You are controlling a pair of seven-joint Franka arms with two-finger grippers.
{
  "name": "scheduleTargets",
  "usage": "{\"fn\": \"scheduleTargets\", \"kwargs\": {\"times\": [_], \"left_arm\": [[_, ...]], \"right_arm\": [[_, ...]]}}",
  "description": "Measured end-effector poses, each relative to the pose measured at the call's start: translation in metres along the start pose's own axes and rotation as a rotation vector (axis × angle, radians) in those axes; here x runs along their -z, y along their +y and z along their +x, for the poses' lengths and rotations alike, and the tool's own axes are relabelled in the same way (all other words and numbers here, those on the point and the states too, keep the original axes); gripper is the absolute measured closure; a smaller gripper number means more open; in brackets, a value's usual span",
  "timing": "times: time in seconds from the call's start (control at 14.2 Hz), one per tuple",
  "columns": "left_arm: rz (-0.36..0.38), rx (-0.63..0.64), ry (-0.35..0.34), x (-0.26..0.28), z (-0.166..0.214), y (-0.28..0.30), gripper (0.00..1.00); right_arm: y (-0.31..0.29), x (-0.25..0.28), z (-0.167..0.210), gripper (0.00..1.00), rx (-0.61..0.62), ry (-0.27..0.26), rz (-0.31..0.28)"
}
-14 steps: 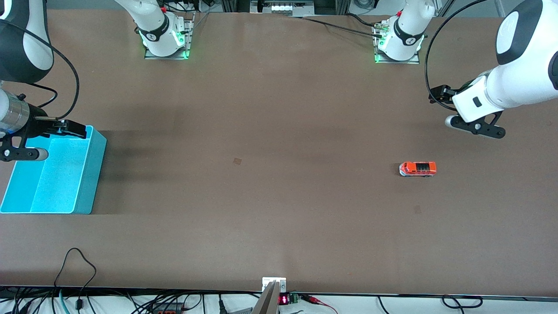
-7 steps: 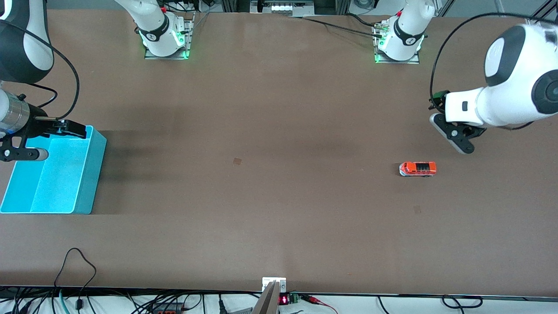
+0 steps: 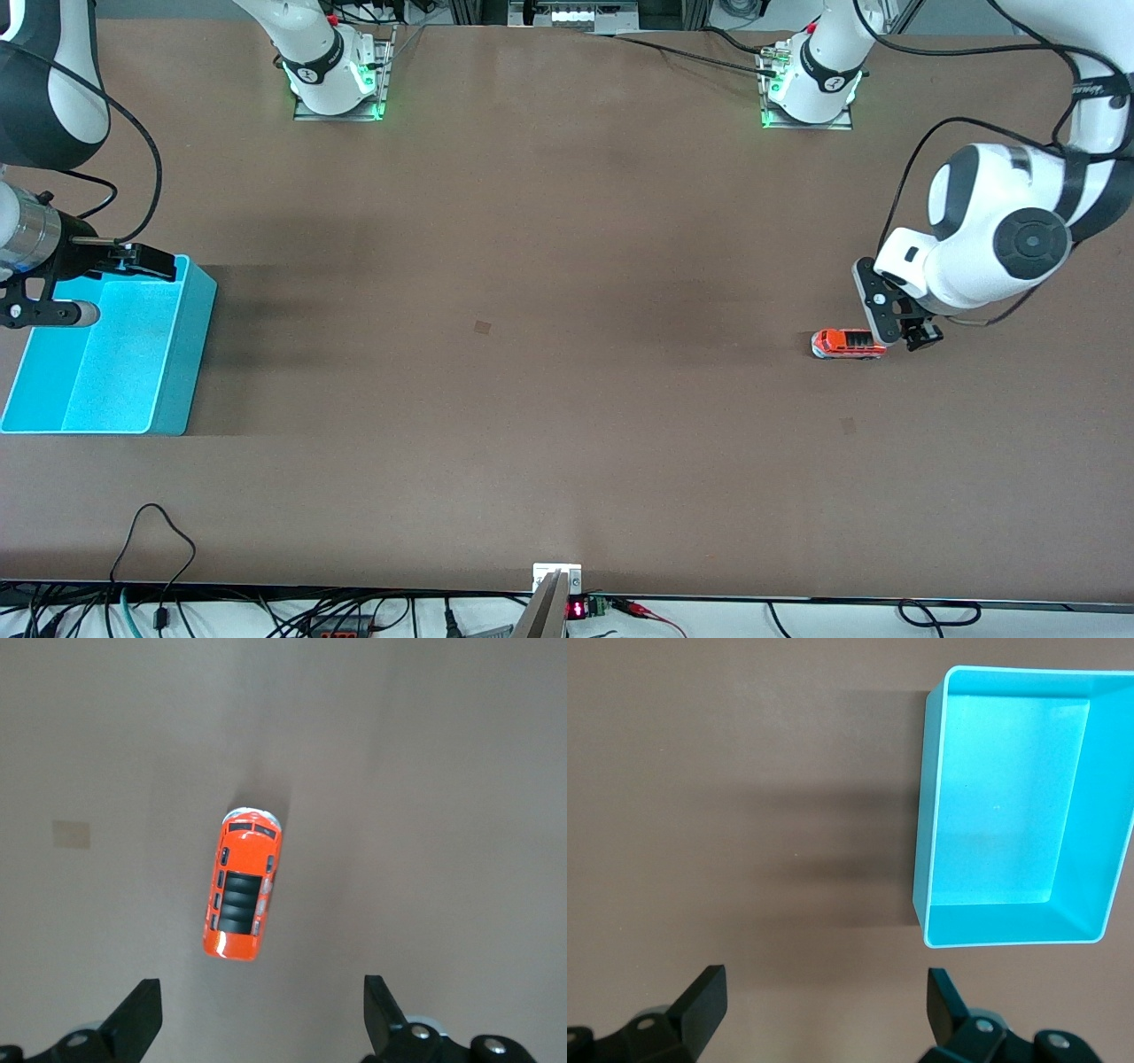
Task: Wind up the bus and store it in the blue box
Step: 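Lower the open left gripper around the orange bus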
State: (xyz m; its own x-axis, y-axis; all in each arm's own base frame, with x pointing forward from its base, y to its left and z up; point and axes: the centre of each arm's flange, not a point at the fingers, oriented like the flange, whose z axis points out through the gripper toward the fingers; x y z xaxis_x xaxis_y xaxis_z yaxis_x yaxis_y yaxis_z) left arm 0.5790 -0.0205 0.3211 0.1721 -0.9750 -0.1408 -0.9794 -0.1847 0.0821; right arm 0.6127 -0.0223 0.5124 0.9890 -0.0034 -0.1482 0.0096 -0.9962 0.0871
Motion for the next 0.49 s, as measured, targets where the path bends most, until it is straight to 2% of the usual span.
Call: {"fn": "scheduleTargets", "kwargs": {"times": [0.35,0.49], "left_arm": [[0.135,-0.121,0.027,-0.04,0.006,0.007,0.0],[0.158,-0.13,0.039,-0.058,0.005,0.009,0.0]], "right_arm": [[-0.005,-0.001,-0.001,0.0,-0.001,-0.008,0.042],[-0.006,-0.001,-0.001,0.0,0.001,-0.01,0.044]]}}
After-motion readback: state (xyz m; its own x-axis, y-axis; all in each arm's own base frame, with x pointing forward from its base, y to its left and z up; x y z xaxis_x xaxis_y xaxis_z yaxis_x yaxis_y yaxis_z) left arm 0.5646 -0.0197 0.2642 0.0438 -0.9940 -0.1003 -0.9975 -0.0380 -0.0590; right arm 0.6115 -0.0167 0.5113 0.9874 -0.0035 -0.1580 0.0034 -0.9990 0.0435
